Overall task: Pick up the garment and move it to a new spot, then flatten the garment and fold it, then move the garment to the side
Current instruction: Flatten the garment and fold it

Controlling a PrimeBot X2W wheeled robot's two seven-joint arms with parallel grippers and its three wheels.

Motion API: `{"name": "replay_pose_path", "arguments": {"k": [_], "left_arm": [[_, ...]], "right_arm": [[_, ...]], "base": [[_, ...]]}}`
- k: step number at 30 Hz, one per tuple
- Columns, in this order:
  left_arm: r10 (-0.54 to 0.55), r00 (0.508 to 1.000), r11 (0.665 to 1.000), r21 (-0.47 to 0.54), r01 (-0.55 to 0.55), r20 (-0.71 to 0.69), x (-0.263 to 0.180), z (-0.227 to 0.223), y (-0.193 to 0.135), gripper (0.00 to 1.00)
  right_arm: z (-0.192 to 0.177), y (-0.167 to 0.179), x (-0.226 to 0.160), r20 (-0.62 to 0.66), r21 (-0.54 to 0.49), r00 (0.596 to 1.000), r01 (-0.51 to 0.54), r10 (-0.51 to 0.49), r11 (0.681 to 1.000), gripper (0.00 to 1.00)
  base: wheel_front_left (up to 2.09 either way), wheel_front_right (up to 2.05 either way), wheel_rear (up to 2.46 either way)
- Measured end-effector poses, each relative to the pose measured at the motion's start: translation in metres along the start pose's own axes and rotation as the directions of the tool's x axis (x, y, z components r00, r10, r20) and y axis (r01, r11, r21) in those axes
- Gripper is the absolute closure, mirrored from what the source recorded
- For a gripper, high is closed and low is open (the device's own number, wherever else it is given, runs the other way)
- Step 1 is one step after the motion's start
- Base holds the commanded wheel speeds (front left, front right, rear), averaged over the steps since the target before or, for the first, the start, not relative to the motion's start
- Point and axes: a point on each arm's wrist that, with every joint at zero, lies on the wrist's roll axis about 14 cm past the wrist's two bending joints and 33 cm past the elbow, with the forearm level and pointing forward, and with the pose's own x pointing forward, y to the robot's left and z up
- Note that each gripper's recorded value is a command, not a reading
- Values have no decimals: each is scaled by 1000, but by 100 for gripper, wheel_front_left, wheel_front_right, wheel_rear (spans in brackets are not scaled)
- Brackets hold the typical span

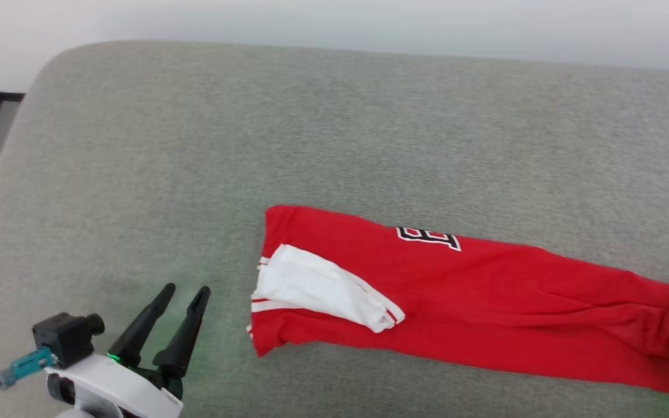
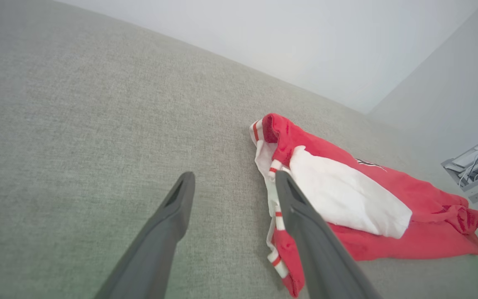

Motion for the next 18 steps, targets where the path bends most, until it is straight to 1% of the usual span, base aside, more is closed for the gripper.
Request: {"name": "replay_pose_path", "arguments": {"k": [1,4,9,14,17,18], "left_arm": [[10,1000,1000,5,-10,11,-2,1,1,0],[46,998,997,66,-49,49,-8,8,10,0],[88,989,979,170,-108,119,-17,23,18,0],[82,978,953,271,-134,193,-24,42,13,0],[79,973,945,294,-142,217,-26,48,11,0],[74,969,942,303,-146,235,-27,52,8,0]], "right_arm": [[2,2,2,-2,0,1000,-1,1,1000,0],[9,8,9,-5,9,1000,-9,9,1000,0],[-1,12,22,-82,4,997,-4,4,1000,0],[-7,16,29,-136,-13,991,1,-3,1000,0],[-7,18,31,-141,-22,990,2,-5,1000,0],[-6,20,33,-135,-41,991,7,-13,999,0]], "base": [[0,0,0],[0,0,0],[0,0,0],[0,0,0],[0,0,0],[0,0,0]]}}
